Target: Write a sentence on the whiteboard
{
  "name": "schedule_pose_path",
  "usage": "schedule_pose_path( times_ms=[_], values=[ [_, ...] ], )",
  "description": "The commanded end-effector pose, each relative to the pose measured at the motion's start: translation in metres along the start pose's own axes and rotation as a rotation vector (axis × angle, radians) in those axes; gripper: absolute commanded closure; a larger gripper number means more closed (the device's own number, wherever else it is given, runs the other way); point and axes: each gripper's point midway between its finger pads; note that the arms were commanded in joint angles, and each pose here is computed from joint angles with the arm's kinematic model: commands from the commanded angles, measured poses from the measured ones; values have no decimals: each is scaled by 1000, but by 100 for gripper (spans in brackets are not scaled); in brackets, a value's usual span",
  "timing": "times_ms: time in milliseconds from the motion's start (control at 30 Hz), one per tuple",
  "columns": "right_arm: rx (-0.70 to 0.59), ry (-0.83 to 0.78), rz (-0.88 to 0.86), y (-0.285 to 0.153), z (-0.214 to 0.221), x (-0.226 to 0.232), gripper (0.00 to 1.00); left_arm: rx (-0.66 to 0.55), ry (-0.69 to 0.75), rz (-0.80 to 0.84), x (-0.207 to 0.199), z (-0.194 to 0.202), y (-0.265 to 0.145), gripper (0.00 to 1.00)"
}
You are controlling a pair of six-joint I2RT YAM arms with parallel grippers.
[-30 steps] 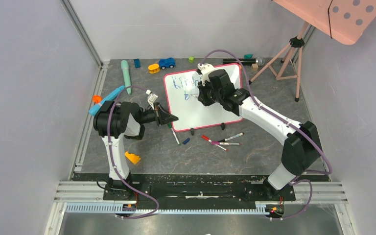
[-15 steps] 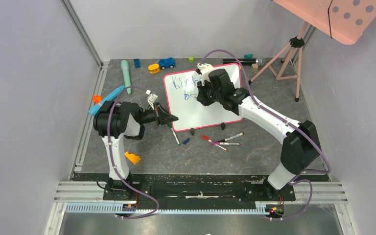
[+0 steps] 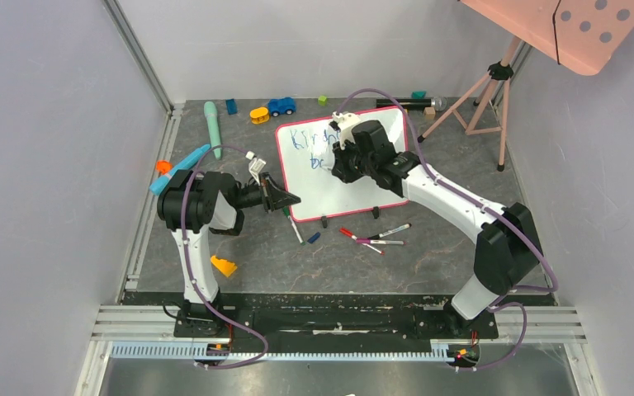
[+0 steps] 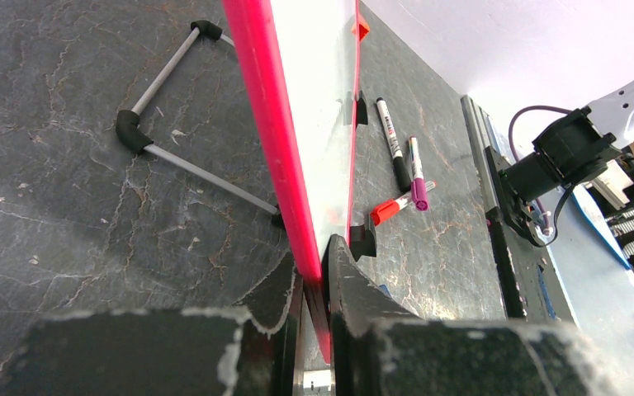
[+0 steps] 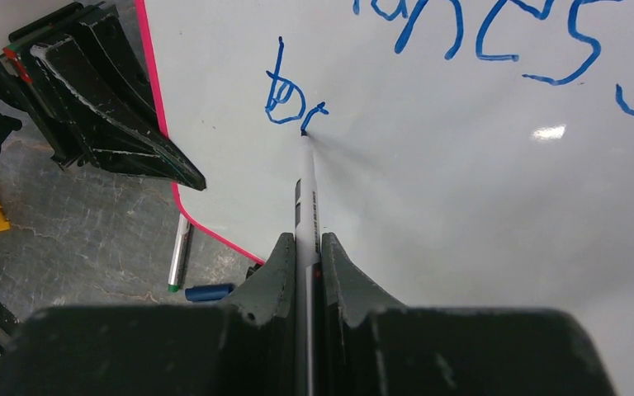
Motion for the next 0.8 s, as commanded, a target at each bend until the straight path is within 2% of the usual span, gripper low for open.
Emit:
schedule_pose_path(
  times_ms=[0, 367, 767],
  values=[
    [-37, -12, 118, -10, -8, -23, 100, -22, 196, -41, 14, 1, -4, 97],
    [-54, -26, 171, -19, -20, -30, 100, -22, 196, -39, 14, 2, -4, 96],
    [-150, -34, -1, -29, -51, 5, 100, -23, 196, -39, 15, 1, -3, 96]
  ],
)
Point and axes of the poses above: each gripper's point midway between its finger pads, its own y axis out along the fingers, its own x axis along the line the jaws close on, z = x × y, and after that the axes turned 10 degrees about y, right-handed
